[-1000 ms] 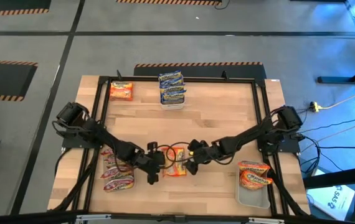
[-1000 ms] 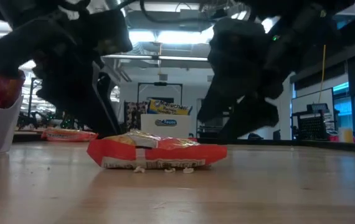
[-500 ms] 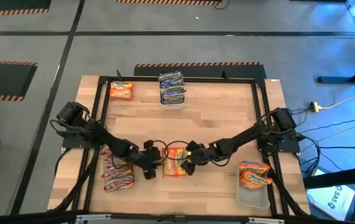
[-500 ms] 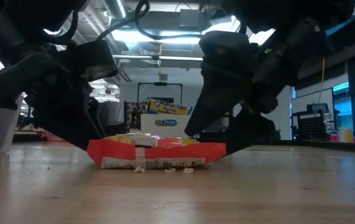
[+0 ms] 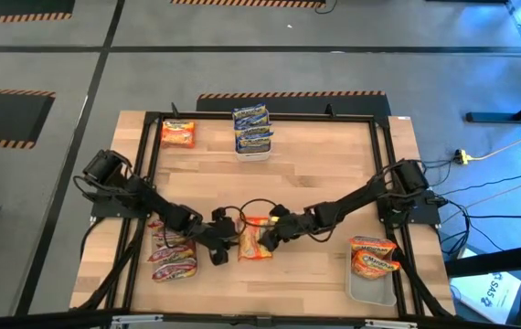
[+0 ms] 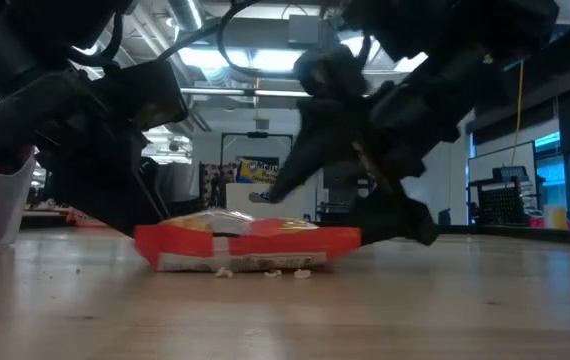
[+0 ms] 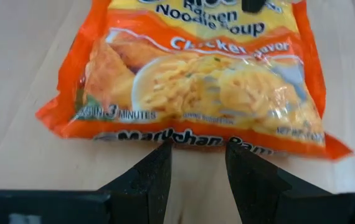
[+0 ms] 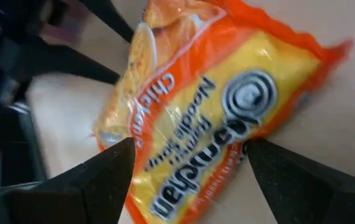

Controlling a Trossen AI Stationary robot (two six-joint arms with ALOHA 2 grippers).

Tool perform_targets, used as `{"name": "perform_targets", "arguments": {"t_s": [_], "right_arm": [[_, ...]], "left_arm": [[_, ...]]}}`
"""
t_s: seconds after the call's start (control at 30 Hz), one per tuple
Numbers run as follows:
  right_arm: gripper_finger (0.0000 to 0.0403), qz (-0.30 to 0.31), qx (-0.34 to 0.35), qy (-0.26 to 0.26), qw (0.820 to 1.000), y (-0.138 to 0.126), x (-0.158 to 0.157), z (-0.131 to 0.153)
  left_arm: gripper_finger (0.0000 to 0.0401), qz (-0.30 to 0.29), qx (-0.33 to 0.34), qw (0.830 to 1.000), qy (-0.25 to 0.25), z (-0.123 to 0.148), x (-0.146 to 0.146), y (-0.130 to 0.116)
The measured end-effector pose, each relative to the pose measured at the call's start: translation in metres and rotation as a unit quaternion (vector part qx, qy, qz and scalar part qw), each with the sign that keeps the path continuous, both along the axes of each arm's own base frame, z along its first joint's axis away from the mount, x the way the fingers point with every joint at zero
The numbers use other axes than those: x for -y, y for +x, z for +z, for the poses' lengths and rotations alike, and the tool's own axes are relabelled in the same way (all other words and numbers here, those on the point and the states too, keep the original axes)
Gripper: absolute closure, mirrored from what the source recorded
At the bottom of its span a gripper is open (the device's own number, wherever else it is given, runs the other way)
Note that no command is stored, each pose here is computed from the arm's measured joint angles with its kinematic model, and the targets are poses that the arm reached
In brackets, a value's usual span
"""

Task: Sort Maruchan noodles
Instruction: Put the orange noodle pack into the gray bin

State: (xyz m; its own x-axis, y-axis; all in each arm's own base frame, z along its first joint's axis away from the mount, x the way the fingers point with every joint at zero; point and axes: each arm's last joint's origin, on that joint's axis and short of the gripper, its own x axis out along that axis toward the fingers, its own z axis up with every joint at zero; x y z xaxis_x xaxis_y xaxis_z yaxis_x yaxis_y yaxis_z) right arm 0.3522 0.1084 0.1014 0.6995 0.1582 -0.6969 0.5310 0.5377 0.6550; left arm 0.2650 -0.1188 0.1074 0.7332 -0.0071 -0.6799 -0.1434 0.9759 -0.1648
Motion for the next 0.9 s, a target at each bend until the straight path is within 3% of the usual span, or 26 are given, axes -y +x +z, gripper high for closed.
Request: {"name": "perform_targets", "arguments": {"t_s": [0.2, 0.5, 0.9], "right_arm": [[0.0086, -0.011, 0.029, 0.032, 0.999, 0.010, 0.000, -0.014], [0.0086, 0.003, 0.067, 0.017, 0.998, 0.013, -0.001, -0.012], [0.0086, 0.031, 0.148, -0.025, 0.988, 0.015, 0.000, 0.024]], "left_arm": [[0.0257, -0.004, 0.007, 1.000, -0.004, 0.001, 0.002, 0.000], [0.0257, -0.003, 0.010, 1.000, -0.005, 0.001, 0.002, 0.001], [0.0257, -0.010, -0.023, 1.000, -0.010, -0.001, 0.004, -0.005]]}}
